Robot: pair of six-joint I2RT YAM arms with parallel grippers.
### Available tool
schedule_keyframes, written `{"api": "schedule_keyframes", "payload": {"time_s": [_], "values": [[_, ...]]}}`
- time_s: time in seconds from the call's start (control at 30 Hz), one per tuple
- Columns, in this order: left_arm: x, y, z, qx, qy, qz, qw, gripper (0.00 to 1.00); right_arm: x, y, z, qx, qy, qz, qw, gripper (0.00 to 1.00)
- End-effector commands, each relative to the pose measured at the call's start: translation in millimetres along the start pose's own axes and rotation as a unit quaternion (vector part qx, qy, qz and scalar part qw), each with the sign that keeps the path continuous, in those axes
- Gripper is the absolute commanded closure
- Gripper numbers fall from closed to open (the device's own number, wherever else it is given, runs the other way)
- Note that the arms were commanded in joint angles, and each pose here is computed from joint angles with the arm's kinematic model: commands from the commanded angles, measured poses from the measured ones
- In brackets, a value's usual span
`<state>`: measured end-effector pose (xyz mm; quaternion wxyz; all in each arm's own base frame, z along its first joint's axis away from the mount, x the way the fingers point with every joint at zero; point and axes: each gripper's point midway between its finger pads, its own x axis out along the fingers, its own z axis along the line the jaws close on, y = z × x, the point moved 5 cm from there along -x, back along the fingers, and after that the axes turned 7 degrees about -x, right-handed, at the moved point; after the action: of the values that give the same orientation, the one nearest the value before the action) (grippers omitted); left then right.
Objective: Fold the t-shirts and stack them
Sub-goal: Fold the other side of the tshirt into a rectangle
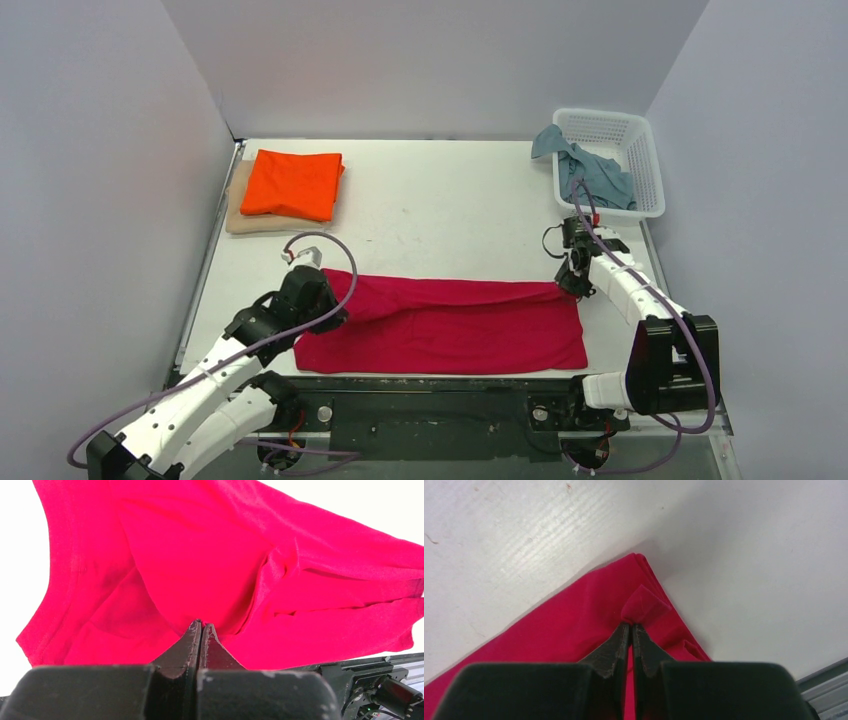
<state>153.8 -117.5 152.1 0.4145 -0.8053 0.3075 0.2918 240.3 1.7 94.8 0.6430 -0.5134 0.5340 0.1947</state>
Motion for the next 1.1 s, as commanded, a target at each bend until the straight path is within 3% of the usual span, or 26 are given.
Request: {"api": "schedule_keyframes", "payload": {"time_s": [0.0,0.13,0.17,0.2,0.23,0.3,0.33,0.4,0.43,0.57,0.6,0.73,0.87,1.07], "values": [[5,22,15,-0.034,-0.028,0.044,0.998,1.0,0,22,-12,-0.016,0.017,0.028,0.999,0.98],[-7,44,30,-0.076,-0.078,0.1,0.989,0.92,1,39,-31,-0.018,0.068,0.043,0.997,0.83],[-11,49,28,-0.082,-0.074,0.112,0.988,0.88,-4,41,-43,-0.014,0.102,0.037,0.994,0.71],[-18,53,27,-0.088,-0.066,0.124,0.986,0.7,-7,43,-49,-0.014,0.117,0.035,0.992,0.63],[-22,58,24,-0.093,-0.058,0.134,0.985,0.63,-15,45,-59,-0.008,0.139,0.024,0.99,0.52],[-33,60,18,-0.093,-0.03,0.147,0.984,0.46,-29,44,-69,0.008,0.148,0.001,0.989,0.4],[-38,60,15,-0.089,-0.015,0.151,0.984,0.33,-34,42,-70,0.015,0.143,-0.009,0.99,0.35],[-45,54,5,-0.07,0.017,0.149,0.986,0.21,-47,36,-69,0.032,0.113,-0.036,0.992,0.22],[-47,50,0,-0.06,0.028,0.143,0.987,0.2,-54,31,-65,0.038,0.087,-0.05,0.994,0.15],[-23,36,-18,-0.033,0.043,0.11,0.992,0.16,-64,20,-34,0.027,-0.038,-0.058,0.997,0.09],[-15,26,-29,-0.033,0.058,0.078,0.995,0.16,-65,17,-16,0.023,-0.095,-0.053,0.994,0.09],[27,0,-61,-0.035,0.066,0.035,0.997,0.14,-57,16,23,0.011,-0.194,-0.001,0.981,0.08],[64,-5,-90,0.0,0.085,0.054,0.995,0.12,-33,14,35,0.011,-0.185,0.024,0.982,0.08],[99,27,-112,0.045,0.097,0.126,0.986,0.11,-14,12,42,0.016,-0.168,0.042,0.985,0.09]]}}
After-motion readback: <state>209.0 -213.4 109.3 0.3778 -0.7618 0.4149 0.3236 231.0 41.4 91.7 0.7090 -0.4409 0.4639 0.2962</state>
